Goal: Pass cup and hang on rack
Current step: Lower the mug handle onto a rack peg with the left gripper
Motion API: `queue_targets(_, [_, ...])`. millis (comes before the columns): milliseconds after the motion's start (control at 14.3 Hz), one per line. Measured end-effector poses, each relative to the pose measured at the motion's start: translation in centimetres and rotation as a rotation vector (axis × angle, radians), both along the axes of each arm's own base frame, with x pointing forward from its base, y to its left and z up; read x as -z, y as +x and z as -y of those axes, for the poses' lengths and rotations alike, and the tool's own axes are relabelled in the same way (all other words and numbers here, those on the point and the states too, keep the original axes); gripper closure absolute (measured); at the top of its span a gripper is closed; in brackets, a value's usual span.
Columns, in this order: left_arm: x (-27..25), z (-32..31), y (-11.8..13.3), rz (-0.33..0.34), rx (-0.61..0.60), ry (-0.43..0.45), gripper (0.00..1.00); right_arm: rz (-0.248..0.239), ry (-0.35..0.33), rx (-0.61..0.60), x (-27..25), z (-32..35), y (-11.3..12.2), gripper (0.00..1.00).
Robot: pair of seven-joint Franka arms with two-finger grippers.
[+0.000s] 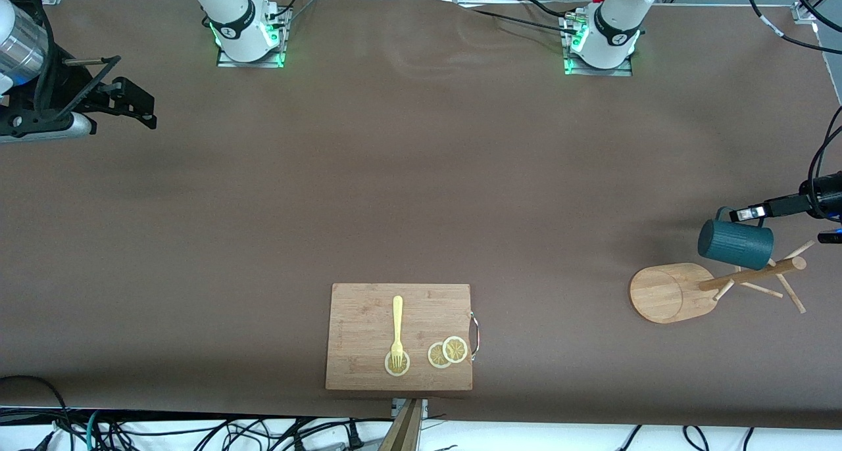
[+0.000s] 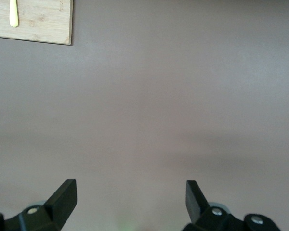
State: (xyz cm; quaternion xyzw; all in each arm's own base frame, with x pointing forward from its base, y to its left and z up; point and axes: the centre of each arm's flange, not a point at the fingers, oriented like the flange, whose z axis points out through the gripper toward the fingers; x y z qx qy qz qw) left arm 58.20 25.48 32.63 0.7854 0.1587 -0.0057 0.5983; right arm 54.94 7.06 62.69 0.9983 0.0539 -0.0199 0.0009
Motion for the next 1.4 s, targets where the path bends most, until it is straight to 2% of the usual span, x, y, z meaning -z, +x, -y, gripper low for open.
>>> queue_targets(280, [1.8, -1.2, -0.5, -0.012, -0.023, -0.033, 0.79, 0.0, 0.0, -0.001, 0.0, 0.0, 0.0, 0.0])
queue_targets(1119, [3.6, -3.2, -0.5, 0.037, -0.022, -0.088, 0.79, 0.0, 0.0, -0.001, 0.0, -0.1, 0.0, 0.0])
queue_targets(1258, [4.0, -3.3, -0.5, 0.064, -0.014, -0.083, 0.67, 0.0, 0.0, -0.001, 0.0, -0.1, 0.0, 0.0])
queue_targets(1398, [4.6, -3.3, -0.6, 0.104, -0.004, -0.077, 0.45, 0.0, 0.0, -0.001, 0.0, -0.1, 0.0, 0.0])
